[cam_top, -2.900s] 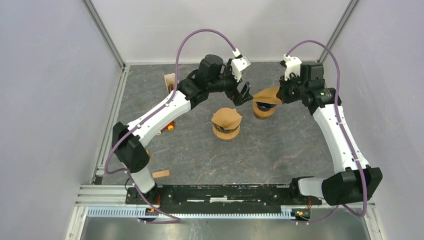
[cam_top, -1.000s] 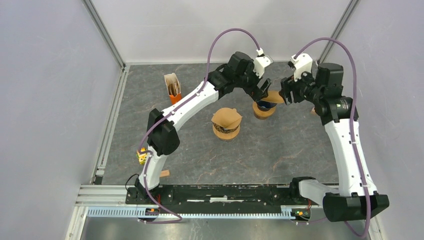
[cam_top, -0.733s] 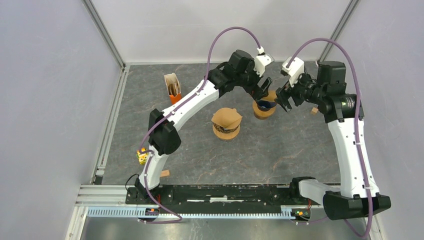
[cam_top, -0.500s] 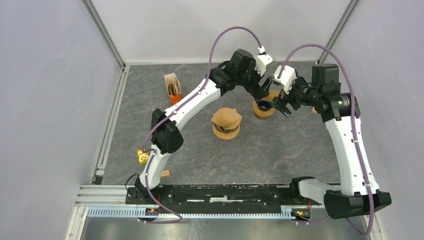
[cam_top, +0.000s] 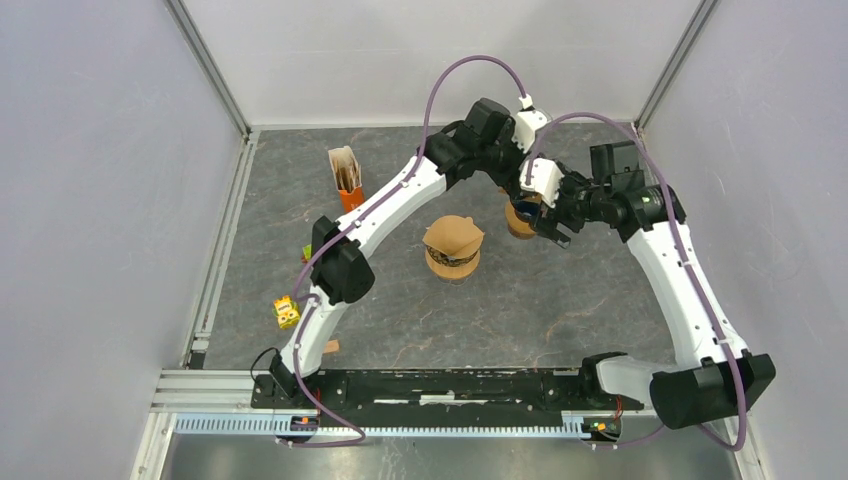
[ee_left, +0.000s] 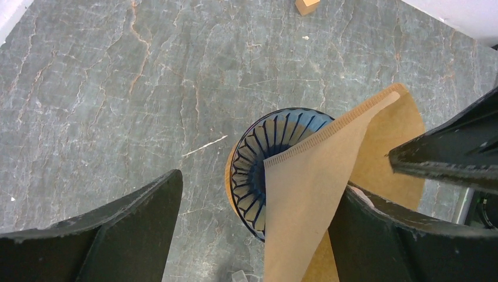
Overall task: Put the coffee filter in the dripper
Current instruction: Place the coffee filter in the coffee dripper.
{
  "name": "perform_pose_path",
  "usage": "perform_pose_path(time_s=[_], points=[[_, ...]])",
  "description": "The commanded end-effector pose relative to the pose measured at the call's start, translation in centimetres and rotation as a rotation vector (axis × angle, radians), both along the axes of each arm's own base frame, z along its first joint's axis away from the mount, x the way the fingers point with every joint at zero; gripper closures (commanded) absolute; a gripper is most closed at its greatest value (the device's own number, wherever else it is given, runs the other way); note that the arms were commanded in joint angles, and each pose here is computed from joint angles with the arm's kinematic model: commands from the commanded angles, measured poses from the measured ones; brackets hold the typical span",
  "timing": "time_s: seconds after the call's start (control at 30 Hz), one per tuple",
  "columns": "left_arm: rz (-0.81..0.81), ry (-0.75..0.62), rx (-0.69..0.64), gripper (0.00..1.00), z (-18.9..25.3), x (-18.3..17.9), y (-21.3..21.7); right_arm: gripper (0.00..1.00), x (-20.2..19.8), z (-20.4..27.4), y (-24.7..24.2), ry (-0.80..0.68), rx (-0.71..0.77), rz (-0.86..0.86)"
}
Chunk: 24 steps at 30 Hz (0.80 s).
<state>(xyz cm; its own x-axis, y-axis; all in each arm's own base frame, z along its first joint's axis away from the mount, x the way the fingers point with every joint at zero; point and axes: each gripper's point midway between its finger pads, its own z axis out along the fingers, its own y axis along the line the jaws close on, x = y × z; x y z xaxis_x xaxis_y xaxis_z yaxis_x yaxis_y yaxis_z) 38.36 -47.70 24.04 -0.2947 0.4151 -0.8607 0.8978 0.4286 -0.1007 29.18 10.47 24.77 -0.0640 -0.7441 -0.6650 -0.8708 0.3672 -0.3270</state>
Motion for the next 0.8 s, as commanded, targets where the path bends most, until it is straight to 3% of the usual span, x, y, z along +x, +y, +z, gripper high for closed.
perform_pose_path(time_s=[0.0,0.77], points=[[0.004,0.012,-0.043,0.08,1.5,0.0,-0.3,0.13,1.4,-0.1,0.8,-0.056,-0.033,0.025],[0.022,0.05,-0.025,0.08,-1.0,2.0,-0.1,0.17,1.8,-5.9,2.9,0.0,-0.086,0.073]])
